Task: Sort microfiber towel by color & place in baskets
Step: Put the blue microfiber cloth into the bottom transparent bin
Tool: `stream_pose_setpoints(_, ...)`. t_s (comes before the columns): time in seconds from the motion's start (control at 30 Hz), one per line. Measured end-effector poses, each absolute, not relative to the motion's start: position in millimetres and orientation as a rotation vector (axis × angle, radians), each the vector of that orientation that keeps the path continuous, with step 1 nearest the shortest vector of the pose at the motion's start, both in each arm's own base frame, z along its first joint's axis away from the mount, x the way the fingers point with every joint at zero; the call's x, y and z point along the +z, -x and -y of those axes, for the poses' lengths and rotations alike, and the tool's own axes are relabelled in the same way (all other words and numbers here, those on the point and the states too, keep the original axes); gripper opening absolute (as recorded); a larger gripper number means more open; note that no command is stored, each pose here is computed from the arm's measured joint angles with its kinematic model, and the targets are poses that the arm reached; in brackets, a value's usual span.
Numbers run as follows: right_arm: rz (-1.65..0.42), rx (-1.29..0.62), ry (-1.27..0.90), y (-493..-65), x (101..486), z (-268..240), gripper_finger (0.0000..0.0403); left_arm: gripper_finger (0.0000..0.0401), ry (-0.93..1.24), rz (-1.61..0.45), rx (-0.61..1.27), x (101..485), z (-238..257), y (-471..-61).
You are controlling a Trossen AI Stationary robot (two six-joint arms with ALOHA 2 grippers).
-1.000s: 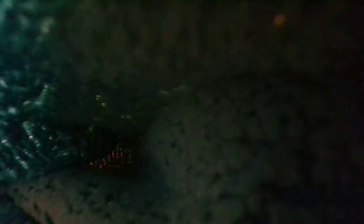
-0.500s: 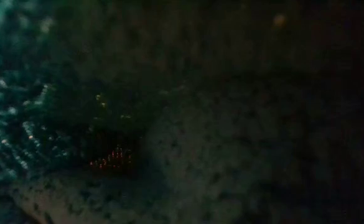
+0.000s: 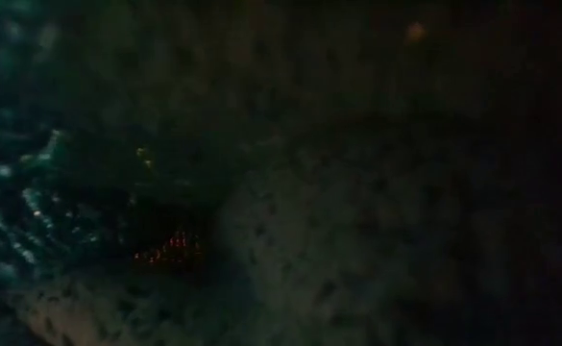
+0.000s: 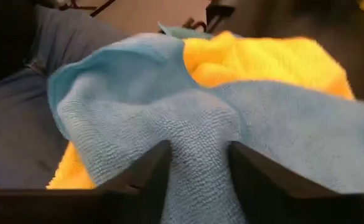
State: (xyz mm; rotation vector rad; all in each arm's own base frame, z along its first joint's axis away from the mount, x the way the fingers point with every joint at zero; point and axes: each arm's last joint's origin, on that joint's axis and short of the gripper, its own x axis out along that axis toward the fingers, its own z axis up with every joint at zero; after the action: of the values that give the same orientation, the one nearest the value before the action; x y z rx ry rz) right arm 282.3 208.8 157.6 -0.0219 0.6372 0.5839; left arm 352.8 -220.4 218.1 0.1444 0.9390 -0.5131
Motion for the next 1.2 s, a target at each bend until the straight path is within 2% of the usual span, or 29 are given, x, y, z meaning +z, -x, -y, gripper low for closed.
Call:
stream_pose_setpoints(0.13,-0.603,0.602,0.051,-280.9,165.0,-208.5,0.0047,0.025,-0.142,-0.923,-0.513,216.1,221.7,-355.3)
stream_pose_setpoints(0.2,-0.6,0.61,0.072,-279.8,166.7,-208.4,0.0013,0.025,-0.139,-0.912,-0.515,216.7,222.3,-356.0)
stream_pose_setpoints(0.47,-0.531,0.608,0.091,-274.5,186.8,-207.3,0.0003,0.025,-0.156,-0.896,-0.495,217.2,221.3,-357.4)
stream_pose_setpoints(0.83,-0.349,0.48,0.222,-248.8,247.0,-193.0,0.0001,0.025,-0.137,-0.76,-0.422,222.8,216.8,-372.6)
stream_pose_setpoints(1.0,-0.328,0.399,0.261,-239.7,259.5,-186.9,0.0001,0.025,-0.127,-0.69,-0.354,218.4,214.8,-383.9)
stream_pose_setpoints(1.2,-0.276,0.388,0.301,-235.9,266.3,-188.9,0.0,0.025,-0.092,-0.617,-0.318,204.8,207.6,-403.7)
